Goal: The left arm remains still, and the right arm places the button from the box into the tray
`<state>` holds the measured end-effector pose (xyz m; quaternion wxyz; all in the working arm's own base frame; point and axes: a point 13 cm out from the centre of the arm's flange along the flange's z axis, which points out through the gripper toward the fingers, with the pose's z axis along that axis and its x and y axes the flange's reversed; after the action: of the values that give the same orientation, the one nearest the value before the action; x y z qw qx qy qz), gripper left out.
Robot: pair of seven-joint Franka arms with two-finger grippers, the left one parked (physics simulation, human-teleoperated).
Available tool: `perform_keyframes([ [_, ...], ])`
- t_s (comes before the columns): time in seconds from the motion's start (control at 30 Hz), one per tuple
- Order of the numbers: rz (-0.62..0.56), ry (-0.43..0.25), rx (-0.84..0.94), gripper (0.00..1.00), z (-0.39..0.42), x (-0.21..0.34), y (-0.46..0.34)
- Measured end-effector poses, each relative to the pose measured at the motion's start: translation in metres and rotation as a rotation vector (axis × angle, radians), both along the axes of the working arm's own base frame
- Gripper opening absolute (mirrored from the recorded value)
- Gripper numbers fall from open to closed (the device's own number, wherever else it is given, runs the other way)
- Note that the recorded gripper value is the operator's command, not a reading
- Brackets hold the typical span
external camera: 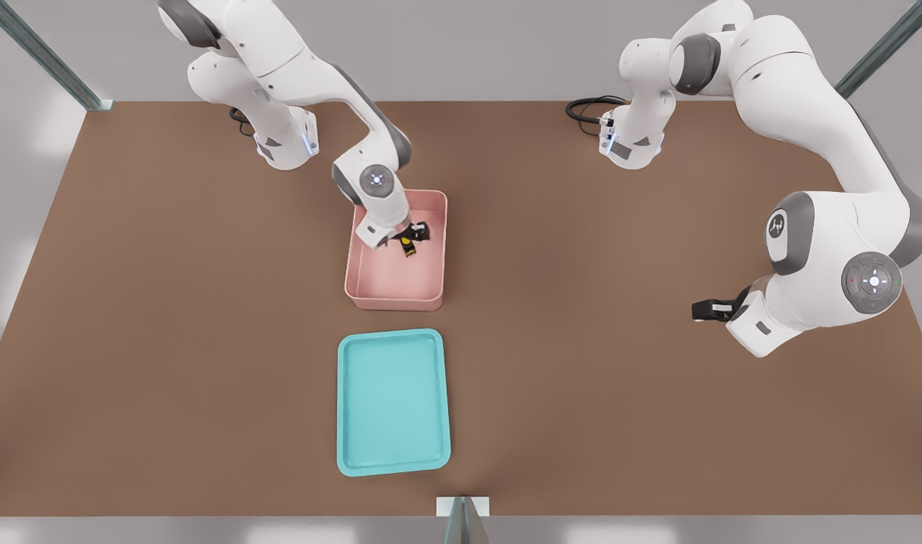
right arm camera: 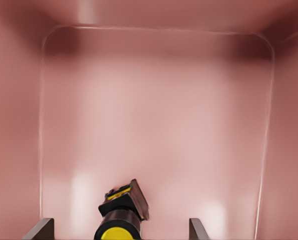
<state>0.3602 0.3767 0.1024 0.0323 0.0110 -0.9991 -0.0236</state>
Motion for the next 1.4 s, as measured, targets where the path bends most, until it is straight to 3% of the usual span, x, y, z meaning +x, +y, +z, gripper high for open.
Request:
perform_keyframes([
  [0.47, 0.003, -0.052, 0.058, 1.0, -0.032, -0.017, 0.005],
  [0.57, -0.001, -0.059, 0.067, 0.62, -0.033, -0.015, 0.007],
  [0.6, -0.002, -0.061, 0.07, 0.55, -0.033, -0.015, 0.007],
  [0.73, -0.009, -0.07, 0.078, 0.49, -0.031, -0.011, 0.008],
  [0.93, -0.029, -0.101, 0.099, 0.48, -0.01, 0.009, 0.013],
  [1.03, -0.043, -0.148, 0.137, 0.48, 0.039, 0.053, 0.036],
  [1.2, -0.147, -0.245, 0.154, 0.48, 0.168, 0.201, 0.006],
  [1.4, -0.151, -0.172, 0.078, 0.48, 0.115, 0.308, -0.039],
])
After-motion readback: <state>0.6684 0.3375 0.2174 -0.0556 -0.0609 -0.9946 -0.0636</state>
